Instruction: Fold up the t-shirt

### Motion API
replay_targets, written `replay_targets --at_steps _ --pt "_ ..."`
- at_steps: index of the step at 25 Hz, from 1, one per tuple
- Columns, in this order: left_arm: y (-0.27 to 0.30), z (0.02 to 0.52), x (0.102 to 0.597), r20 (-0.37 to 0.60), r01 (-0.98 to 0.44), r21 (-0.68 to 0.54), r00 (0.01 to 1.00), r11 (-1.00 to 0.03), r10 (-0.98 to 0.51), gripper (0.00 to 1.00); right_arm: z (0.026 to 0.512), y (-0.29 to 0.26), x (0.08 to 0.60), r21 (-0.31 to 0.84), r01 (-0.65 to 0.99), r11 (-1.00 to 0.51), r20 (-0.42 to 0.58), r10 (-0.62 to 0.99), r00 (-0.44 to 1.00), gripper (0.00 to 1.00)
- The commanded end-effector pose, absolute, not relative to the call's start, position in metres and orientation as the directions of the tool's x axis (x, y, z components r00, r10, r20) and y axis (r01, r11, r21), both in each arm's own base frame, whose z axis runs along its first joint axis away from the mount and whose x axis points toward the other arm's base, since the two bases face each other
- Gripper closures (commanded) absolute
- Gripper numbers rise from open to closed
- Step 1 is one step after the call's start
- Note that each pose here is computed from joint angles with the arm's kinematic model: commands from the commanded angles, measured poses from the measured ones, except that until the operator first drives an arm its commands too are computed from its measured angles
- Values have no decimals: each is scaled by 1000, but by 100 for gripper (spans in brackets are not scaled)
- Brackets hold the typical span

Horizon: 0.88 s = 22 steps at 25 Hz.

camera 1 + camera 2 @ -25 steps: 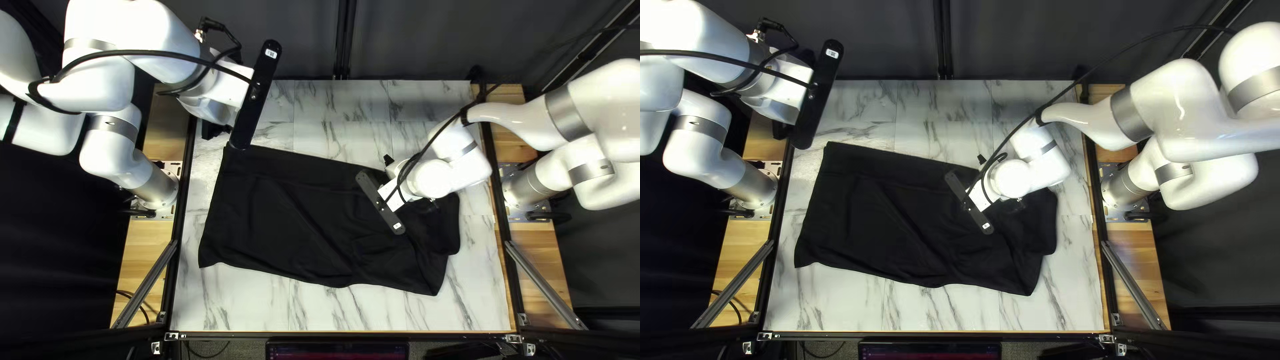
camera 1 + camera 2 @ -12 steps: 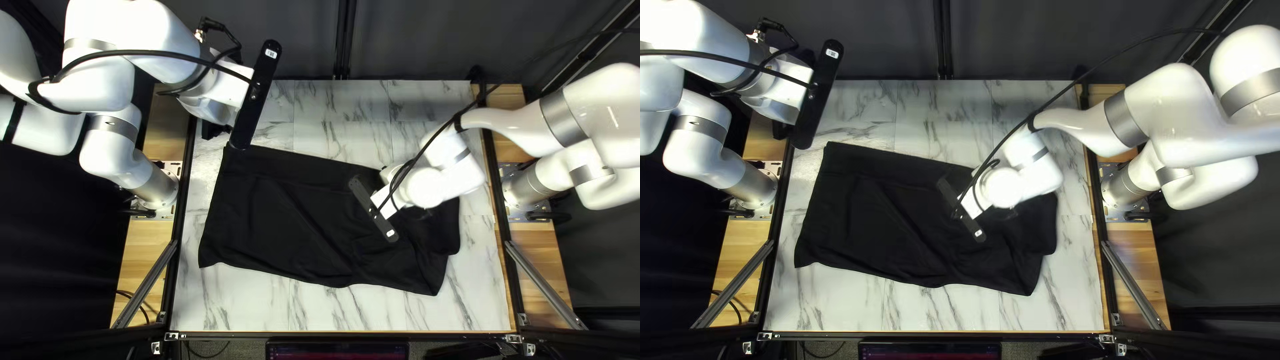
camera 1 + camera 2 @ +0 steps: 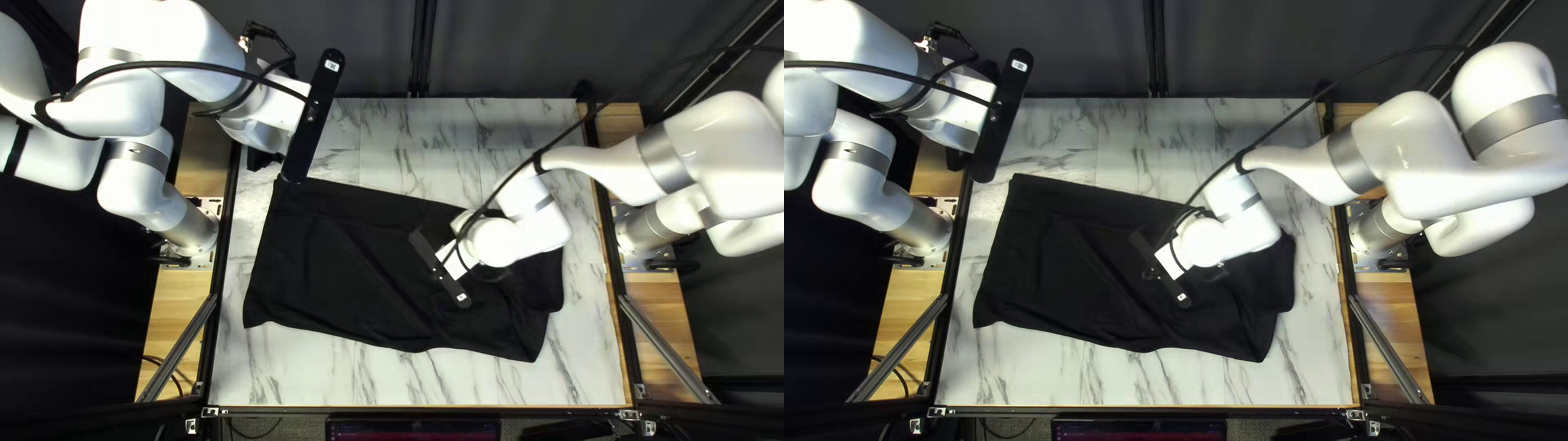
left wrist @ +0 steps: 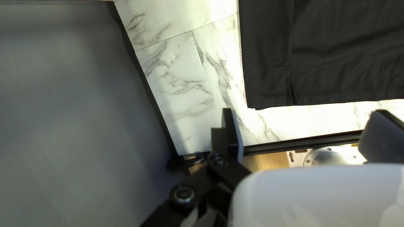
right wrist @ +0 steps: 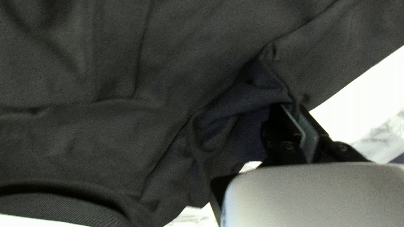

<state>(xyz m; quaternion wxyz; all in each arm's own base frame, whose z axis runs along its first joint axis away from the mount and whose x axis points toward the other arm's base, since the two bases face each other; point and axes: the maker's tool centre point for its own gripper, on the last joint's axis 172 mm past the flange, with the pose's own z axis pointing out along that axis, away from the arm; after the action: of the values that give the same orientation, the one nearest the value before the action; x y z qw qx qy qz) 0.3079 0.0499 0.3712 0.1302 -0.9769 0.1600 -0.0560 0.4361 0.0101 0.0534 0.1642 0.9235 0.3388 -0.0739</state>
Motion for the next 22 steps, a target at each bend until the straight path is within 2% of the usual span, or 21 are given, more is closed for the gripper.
replay_targets --at_steps 1,6,11,18,22 --pt "50 371 308 68 -298 -272 943 -915 -327 0 68 15 422 259 637 -726 -239 591 770 0" --pt "50 371 308 68 -298 -272 943 -915 -327 0 89 26 386 252 598 -761 -224 555 801 0" --pt "50 371 308 68 -298 -272 943 -915 -327 0 97 34 351 164 544 -823 -216 508 834 0" --pt "50 371 308 68 -298 -272 943 -915 -327 0 97 23 359 84 534 -841 -152 519 841 0" --pt "50 371 308 68 -298 -272 943 -915 -327 0 88 20 342 36 513 -858 -147 503 851 0"
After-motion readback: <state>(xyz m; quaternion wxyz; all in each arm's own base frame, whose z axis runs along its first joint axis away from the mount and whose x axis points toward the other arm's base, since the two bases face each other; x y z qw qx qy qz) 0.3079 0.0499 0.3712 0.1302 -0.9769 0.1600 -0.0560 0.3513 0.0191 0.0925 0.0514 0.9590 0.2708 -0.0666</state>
